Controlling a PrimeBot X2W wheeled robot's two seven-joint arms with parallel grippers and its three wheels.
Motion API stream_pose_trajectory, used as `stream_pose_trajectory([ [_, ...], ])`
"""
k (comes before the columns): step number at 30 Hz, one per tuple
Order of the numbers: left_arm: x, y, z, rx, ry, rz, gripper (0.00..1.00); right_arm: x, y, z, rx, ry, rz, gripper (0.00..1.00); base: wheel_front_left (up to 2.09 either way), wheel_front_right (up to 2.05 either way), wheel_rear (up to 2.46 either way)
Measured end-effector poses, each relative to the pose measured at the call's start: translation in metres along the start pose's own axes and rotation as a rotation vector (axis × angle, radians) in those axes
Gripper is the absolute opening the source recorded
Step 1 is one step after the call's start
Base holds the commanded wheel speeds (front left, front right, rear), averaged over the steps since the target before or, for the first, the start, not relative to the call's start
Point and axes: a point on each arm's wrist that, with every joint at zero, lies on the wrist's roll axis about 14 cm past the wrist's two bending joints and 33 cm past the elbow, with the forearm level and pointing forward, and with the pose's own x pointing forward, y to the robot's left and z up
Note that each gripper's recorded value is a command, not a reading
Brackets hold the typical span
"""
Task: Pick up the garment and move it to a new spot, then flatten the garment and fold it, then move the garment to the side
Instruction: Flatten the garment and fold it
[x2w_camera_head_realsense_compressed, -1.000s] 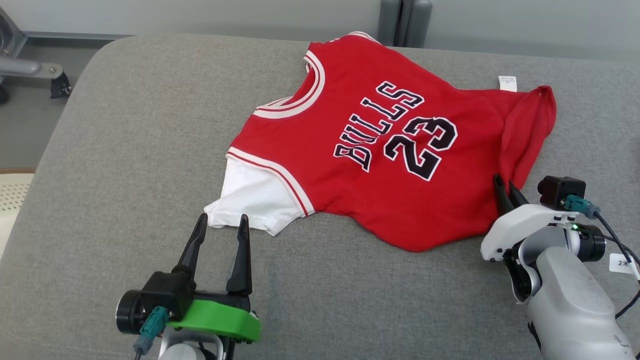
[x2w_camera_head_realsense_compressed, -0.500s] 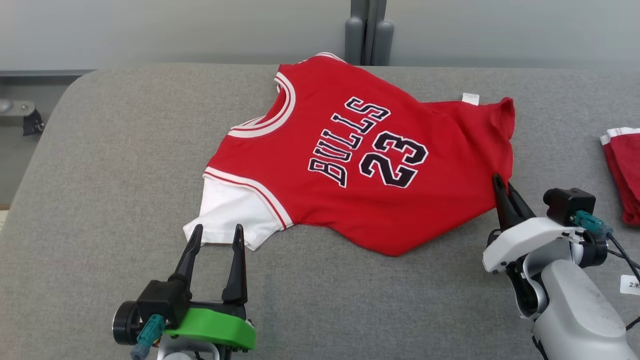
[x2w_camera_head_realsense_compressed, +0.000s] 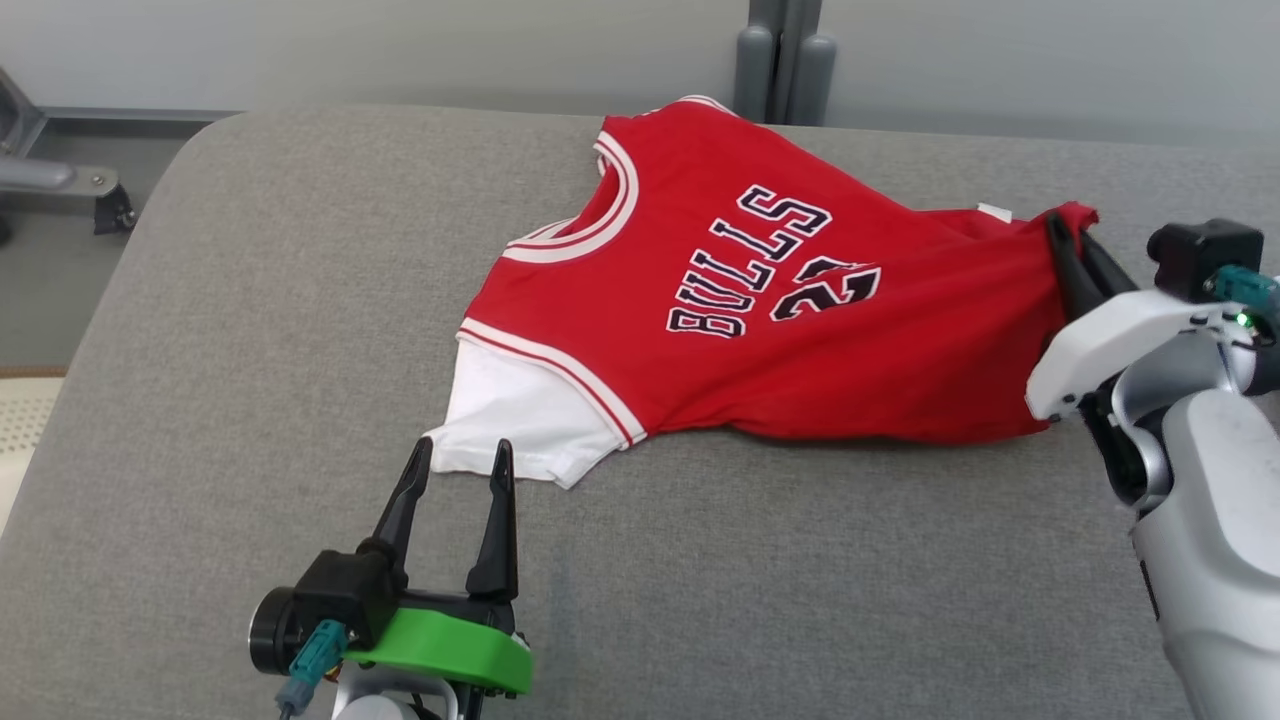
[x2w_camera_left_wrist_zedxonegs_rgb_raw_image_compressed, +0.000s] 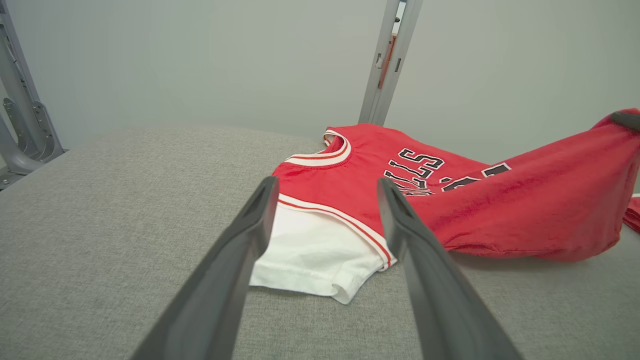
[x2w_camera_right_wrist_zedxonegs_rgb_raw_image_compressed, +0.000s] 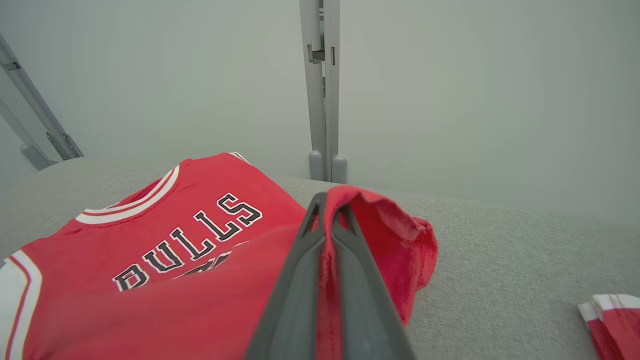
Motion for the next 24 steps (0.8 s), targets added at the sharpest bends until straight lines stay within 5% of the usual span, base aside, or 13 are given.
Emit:
stream_pose_trajectory([
  [19, 0.000, 0.034, -0.010, 0.011, 0.042, 0.107, 1.00, 0.071, -0.033, -0.086, -0.106, 0.312, -0.043, 0.02, 0.00, 0.00, 0.00],
  [20, 0.001, 0.034, -0.011, 0.012, 0.044, 0.108, 1.00, 0.071, -0.032, -0.091, -0.111, 0.324, -0.042, 0.70, 0.00, 0.00, 0.00],
  [21, 0.003, 0.035, -0.011, 0.013, 0.044, 0.108, 1.00, 0.071, -0.032, -0.095, -0.111, 0.334, -0.041, 1.00, 0.00, 0.00, 0.00],
  [24, 0.006, 0.034, -0.011, 0.015, 0.043, 0.103, 1.00, 0.069, -0.031, -0.103, -0.112, 0.354, -0.041, 1.00, 0.00, 0.00, 0.00],
])
